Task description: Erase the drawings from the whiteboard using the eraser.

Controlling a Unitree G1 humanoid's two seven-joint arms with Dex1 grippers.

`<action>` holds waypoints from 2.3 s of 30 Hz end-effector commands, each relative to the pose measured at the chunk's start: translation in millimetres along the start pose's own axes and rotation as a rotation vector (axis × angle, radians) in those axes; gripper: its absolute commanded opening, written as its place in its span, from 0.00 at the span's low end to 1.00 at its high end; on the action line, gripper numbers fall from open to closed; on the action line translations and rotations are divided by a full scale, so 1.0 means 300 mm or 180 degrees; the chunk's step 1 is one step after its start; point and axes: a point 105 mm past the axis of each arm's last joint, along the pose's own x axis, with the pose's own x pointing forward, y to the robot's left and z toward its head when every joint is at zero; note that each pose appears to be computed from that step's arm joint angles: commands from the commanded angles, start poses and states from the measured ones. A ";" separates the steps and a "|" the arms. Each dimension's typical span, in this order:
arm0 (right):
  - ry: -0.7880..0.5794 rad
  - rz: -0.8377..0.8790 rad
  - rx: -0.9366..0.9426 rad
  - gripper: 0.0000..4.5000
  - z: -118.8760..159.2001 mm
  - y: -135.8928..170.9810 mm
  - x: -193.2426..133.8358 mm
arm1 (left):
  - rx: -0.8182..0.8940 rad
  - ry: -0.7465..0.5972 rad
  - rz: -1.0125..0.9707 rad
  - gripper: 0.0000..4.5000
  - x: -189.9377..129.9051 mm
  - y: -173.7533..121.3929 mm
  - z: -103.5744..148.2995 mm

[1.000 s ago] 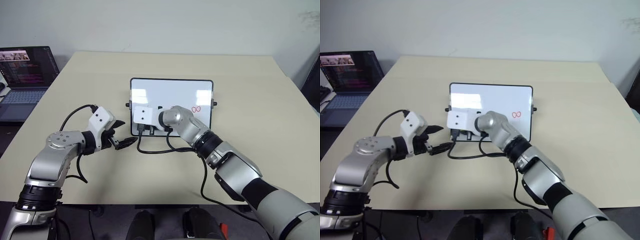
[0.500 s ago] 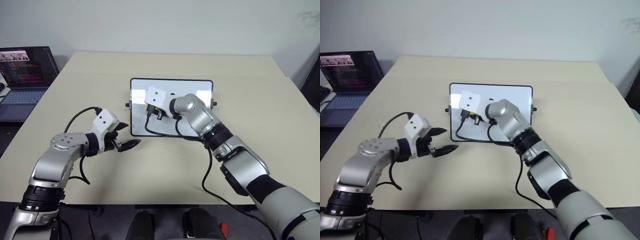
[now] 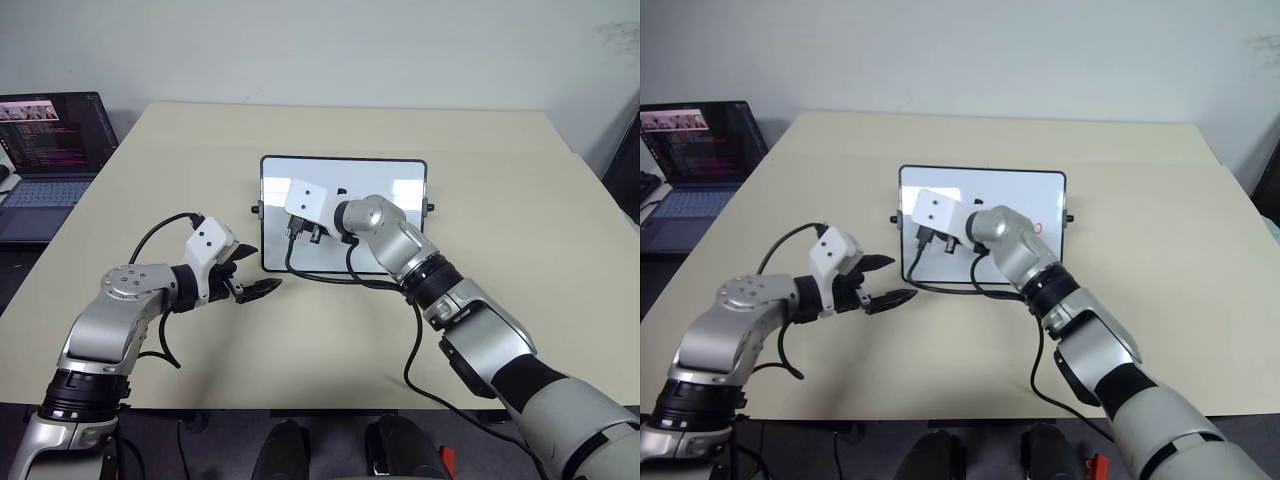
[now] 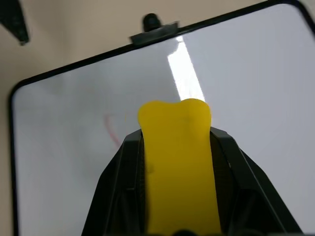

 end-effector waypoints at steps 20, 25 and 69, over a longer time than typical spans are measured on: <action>0.0097 0.0429 -0.0287 0.30 -0.007 0.124 0.028 | 0.0139 -0.0078 -0.0088 1.00 0.008 -0.017 0.039; 0.0161 0.0523 -0.0333 0.30 -0.032 0.148 0.025 | 0.0149 -0.0082 -0.0099 1.00 0.012 -0.017 0.042; 0.0417 0.0442 -0.0022 0.30 -0.148 0.125 -0.046 | 0.0098 -0.0035 -0.0177 1.00 0.018 -0.022 0.023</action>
